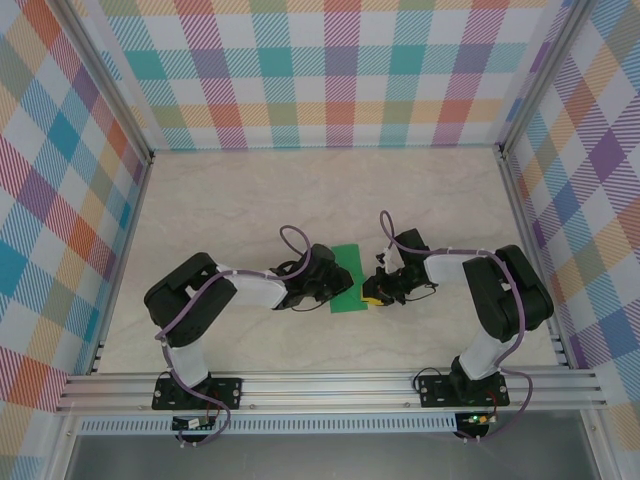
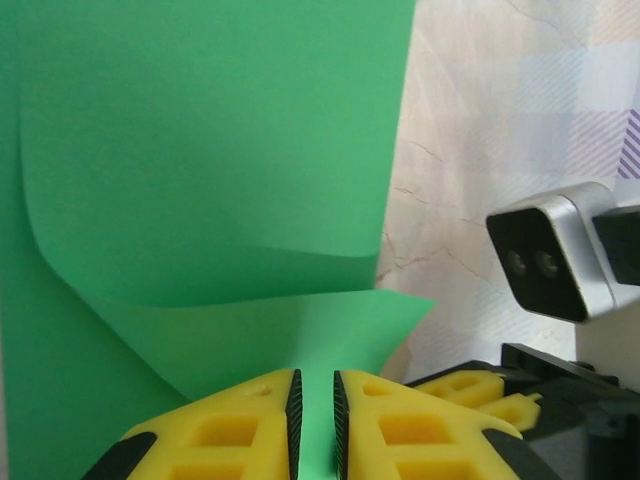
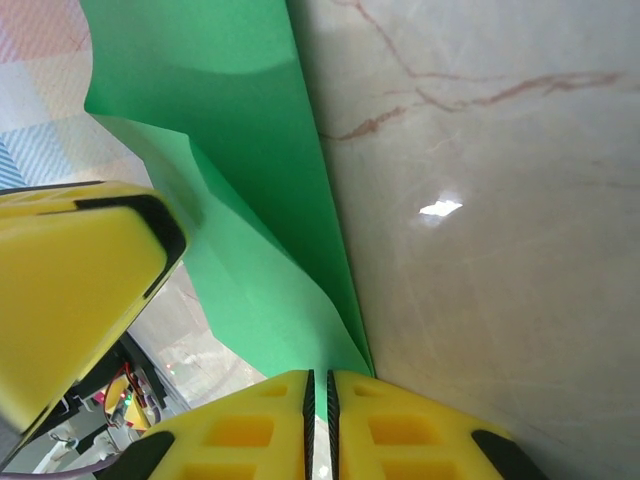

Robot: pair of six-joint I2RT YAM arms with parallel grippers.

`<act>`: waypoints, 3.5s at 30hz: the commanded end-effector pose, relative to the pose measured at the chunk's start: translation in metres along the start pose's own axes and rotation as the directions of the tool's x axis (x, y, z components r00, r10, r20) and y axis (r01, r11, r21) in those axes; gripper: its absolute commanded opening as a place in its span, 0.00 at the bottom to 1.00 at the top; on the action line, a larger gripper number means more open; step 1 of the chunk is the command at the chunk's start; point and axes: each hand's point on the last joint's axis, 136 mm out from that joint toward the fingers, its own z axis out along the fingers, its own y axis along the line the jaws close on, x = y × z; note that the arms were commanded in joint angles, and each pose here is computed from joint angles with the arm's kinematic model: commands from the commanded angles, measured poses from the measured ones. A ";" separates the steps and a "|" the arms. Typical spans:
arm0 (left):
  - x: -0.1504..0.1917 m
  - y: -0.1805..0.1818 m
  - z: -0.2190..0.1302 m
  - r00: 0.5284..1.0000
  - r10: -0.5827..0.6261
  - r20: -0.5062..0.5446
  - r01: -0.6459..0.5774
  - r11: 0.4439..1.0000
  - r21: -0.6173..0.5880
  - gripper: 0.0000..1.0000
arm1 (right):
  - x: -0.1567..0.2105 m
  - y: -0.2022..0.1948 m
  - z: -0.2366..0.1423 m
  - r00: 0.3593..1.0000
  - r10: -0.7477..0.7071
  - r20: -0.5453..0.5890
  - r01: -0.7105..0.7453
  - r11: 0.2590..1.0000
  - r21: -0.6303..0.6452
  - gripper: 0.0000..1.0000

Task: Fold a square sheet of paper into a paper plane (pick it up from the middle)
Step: Fold the triangle a second time at the center of the table.

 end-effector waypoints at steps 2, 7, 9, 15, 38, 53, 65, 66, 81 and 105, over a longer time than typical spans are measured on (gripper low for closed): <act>0.015 -0.013 0.002 0.998 0.033 -0.045 -0.031 0.999 0.032 0.17 | 0.011 -0.036 0.011 0.999 0.044 -0.012 -0.043 0.992 0.118 0.13; 0.030 -0.010 0.017 0.997 0.029 -0.078 -0.027 0.999 0.029 0.17 | 0.010 -0.037 0.011 0.999 0.042 -0.010 -0.041 0.992 0.122 0.13; 0.032 -0.007 0.020 0.996 0.029 -0.081 -0.028 0.999 0.019 0.16 | 0.011 -0.039 0.011 0.999 0.046 -0.012 -0.044 0.991 0.127 0.12; 0.021 0.035 0.014 1.000 0.014 0.005 -0.013 0.989 -0.149 0.15 | 0.013 -0.045 0.010 0.999 0.053 -0.010 -0.051 0.987 0.153 0.09; -0.011 0.010 0.005 0.998 -0.005 0.062 0.009 0.998 -0.061 0.20 | 0.015 -0.044 0.011 0.999 0.050 -0.016 -0.047 0.988 0.148 0.06; -0.014 -0.027 0.000 0.997 0.053 0.061 -0.058 0.996 0.074 0.25 | 0.015 -0.045 0.012 0.999 0.051 -0.018 -0.047 0.988 0.149 0.06; -0.021 0.024 0.005 0.996 0.023 0.086 -0.012 0.992 -0.123 0.24 | 0.015 -0.044 0.011 0.998 0.052 -0.018 -0.049 0.988 0.148 0.06; -0.024 0.029 0.005 0.996 0.013 0.093 -0.001 0.992 -0.130 0.24 | 0.015 -0.044 0.011 0.998 0.052 -0.019 -0.049 0.988 0.147 0.06; -0.042 0.057 -0.001 0.991 -0.020 0.134 0.048 0.975 -0.215 0.23 | 0.015 -0.044 0.012 0.998 0.053 -0.022 -0.049 0.988 0.149 0.06; -0.076 0.069 -0.012 0.984 -0.043 0.175 0.083 0.970 -0.227 0.23 | 0.015 -0.044 0.012 0.998 0.051 -0.022 -0.048 0.988 0.148 0.06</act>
